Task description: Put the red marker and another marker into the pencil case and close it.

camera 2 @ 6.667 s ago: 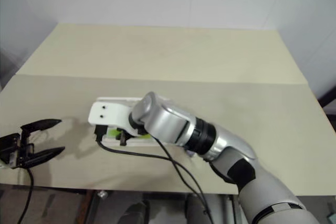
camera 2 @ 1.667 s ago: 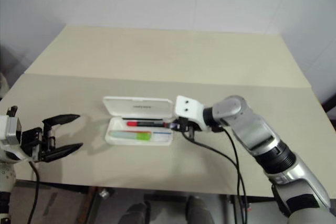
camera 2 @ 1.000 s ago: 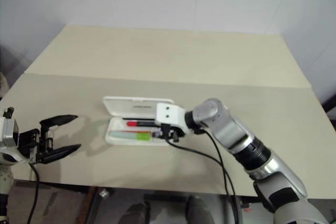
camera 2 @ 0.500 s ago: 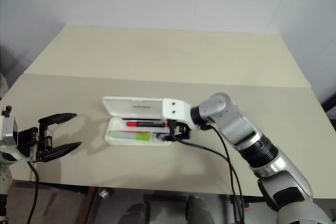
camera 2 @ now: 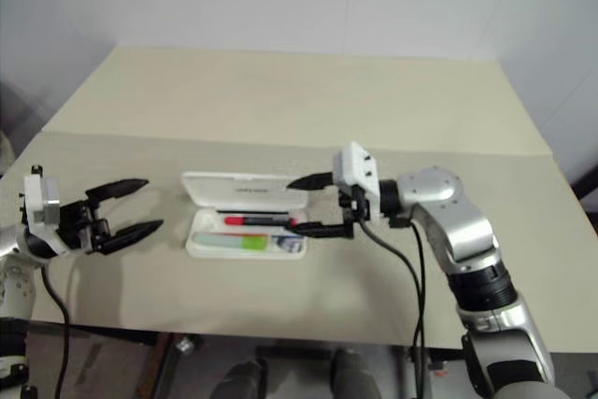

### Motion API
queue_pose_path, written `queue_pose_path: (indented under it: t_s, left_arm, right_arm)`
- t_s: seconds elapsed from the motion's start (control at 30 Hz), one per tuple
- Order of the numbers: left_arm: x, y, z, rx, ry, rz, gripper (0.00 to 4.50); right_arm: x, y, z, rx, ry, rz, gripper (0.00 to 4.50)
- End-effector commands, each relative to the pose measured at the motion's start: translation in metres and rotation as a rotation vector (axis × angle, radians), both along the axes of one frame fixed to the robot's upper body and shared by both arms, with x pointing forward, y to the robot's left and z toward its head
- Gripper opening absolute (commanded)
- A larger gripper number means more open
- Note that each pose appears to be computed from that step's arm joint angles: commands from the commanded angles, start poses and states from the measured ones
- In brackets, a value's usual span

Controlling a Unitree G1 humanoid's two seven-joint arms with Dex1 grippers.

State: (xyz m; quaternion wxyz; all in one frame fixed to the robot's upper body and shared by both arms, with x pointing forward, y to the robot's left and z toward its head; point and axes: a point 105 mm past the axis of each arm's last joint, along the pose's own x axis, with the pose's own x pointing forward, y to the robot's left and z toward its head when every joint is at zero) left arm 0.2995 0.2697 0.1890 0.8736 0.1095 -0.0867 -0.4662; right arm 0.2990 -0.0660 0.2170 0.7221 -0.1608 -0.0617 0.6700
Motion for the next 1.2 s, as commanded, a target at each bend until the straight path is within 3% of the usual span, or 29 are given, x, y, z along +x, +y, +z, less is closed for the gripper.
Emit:
queue_pose_path:
  t_s: [0.03, 0.4, 0.63, 0.87, 1.2]
  left_arm:
    - [0.009, 0.011, 0.012, 0.065, -0.034, 0.041, 3.57]
    - [0.049, 0.011, 0.016, 0.241, -0.031, 0.034, 0.01]
    - [0.071, 0.008, 0.015, 0.374, -0.017, 0.093, 0.01]
    - [0.093, -0.02, 0.022, 0.443, -0.013, 0.067, 0.01]
    - [0.088, -0.066, 0.019, 0.5, 0.003, -0.202, 0.01]
  right_arm:
    - [0.002, -0.009, 0.015, 0.054, -0.055, -0.011, 4.5]
    - [0.01, -0.028, 0.013, 0.06, -0.046, -0.053, 4.5]
    - [0.014, -0.04, 0.014, 0.064, -0.028, -0.104, 4.5]
    - [0.013, -0.055, 0.004, 0.026, 0.0, -0.108, 4.5]
    - [0.009, -0.079, 0.01, 0.106, -0.002, -0.118, 4.5]
